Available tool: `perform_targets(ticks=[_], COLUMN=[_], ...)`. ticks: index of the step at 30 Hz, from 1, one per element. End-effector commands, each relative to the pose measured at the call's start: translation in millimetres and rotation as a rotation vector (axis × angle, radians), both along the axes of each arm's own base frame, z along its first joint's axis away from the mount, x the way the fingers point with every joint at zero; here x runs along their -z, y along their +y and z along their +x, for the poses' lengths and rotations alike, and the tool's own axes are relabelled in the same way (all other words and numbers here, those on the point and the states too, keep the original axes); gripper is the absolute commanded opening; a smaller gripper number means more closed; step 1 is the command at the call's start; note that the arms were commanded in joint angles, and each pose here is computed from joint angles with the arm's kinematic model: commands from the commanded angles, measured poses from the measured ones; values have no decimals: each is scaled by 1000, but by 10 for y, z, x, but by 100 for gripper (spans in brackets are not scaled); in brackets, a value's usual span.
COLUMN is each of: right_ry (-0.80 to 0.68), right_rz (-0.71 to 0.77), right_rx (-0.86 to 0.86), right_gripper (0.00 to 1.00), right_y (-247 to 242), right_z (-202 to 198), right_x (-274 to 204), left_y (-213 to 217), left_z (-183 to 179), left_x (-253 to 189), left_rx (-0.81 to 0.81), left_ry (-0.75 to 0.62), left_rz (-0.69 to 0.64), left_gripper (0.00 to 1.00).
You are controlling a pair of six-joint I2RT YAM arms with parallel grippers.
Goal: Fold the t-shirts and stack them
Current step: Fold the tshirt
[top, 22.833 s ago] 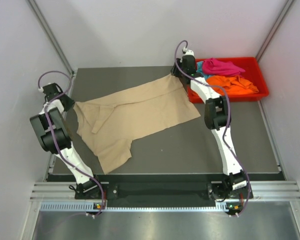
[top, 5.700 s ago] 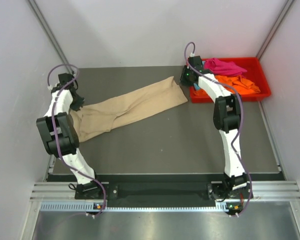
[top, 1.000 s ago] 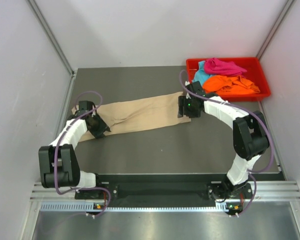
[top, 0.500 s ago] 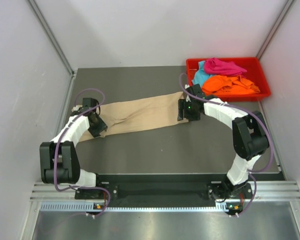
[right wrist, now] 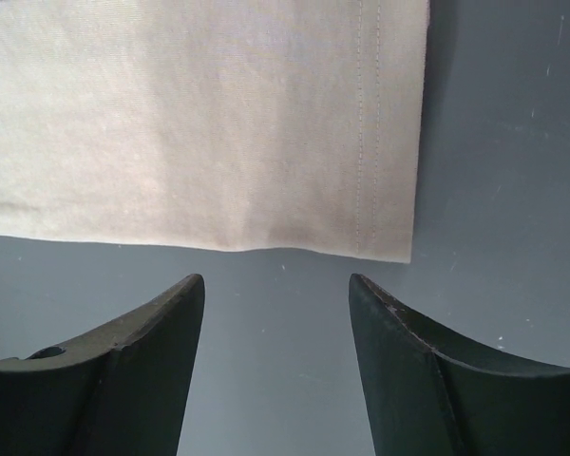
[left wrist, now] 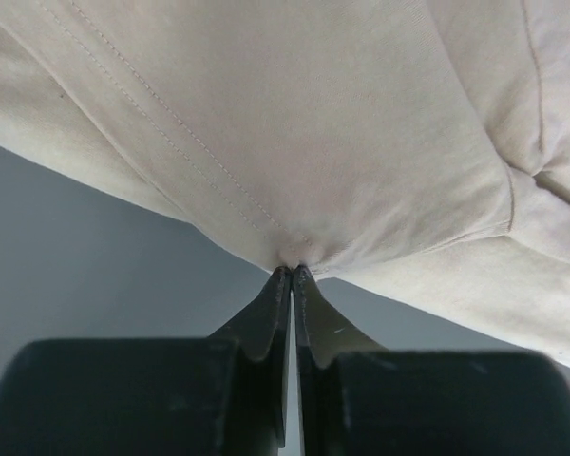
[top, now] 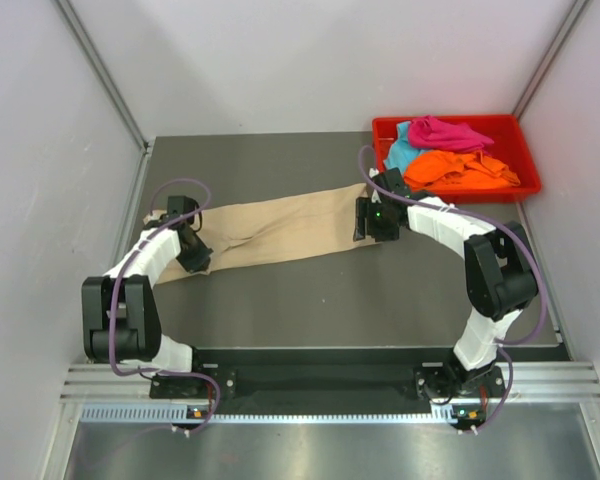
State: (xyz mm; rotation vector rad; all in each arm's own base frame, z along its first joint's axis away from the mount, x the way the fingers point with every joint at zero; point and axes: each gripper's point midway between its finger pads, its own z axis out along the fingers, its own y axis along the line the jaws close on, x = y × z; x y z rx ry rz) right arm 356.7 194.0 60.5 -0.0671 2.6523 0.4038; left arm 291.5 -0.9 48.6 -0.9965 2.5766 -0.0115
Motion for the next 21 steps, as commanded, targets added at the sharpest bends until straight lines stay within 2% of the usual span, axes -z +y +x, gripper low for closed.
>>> perform_targets(ticks=[1,2,11,16,19,21], right_ry=[-55,-52,-43,-46,-42,-62], right_rz=[37,37,64,77,109,196], right_rx=[-4,-5,4,1,-31,-88], right_gripper=[63,63,63,63,62,62], right_y=[60,60,145,230,402,730], right_z=[31,25,96,171,213,227], right_x=[-192,-181,-182,-190,-184,-292], left_y=[-3,-10,-17,-71,-95,-80], left_z=[260,311,613,682,689,695], left_x=[-251,-280,-394,-310,-261,-304], left_rx=[13,15,27,48,54,55], left_ry=[-106,-114,-157,-144,-135,-145], left_rz=[9,5,3,-23,-36,-27], left_gripper=[4,0,0,0,0,0])
